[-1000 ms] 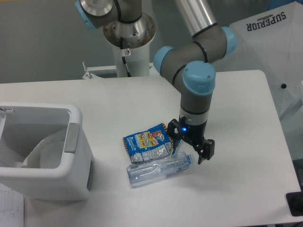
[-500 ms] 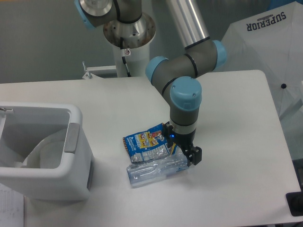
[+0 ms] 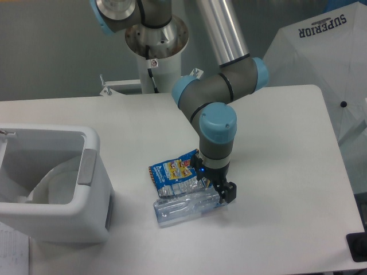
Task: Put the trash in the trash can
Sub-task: 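Close the gripper on the bottle's cap end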
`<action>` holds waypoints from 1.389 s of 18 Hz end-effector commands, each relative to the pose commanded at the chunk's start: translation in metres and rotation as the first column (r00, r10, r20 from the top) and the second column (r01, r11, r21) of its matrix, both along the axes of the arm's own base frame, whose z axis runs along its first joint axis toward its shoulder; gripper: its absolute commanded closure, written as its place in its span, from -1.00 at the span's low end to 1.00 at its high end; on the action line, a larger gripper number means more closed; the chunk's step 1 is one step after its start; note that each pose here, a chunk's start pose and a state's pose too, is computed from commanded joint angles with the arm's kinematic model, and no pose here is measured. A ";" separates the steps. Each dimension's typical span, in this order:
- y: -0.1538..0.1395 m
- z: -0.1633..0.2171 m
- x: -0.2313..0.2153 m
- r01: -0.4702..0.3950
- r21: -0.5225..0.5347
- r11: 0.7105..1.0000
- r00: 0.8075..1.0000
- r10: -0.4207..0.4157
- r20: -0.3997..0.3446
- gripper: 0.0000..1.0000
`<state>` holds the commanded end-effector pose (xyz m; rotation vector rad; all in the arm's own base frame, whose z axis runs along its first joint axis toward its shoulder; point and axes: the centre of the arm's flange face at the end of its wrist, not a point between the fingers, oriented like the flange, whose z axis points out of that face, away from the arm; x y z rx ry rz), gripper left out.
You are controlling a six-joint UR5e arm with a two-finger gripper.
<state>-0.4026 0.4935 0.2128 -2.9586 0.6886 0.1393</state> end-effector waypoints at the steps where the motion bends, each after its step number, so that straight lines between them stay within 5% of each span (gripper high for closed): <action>1: 0.000 0.000 0.000 0.000 0.000 1.000 1.000 0.000 0.000 -1.00; 25: 0.020 -0.025 -0.005 -0.074 -0.003 0.997 0.997 0.074 0.018 -1.00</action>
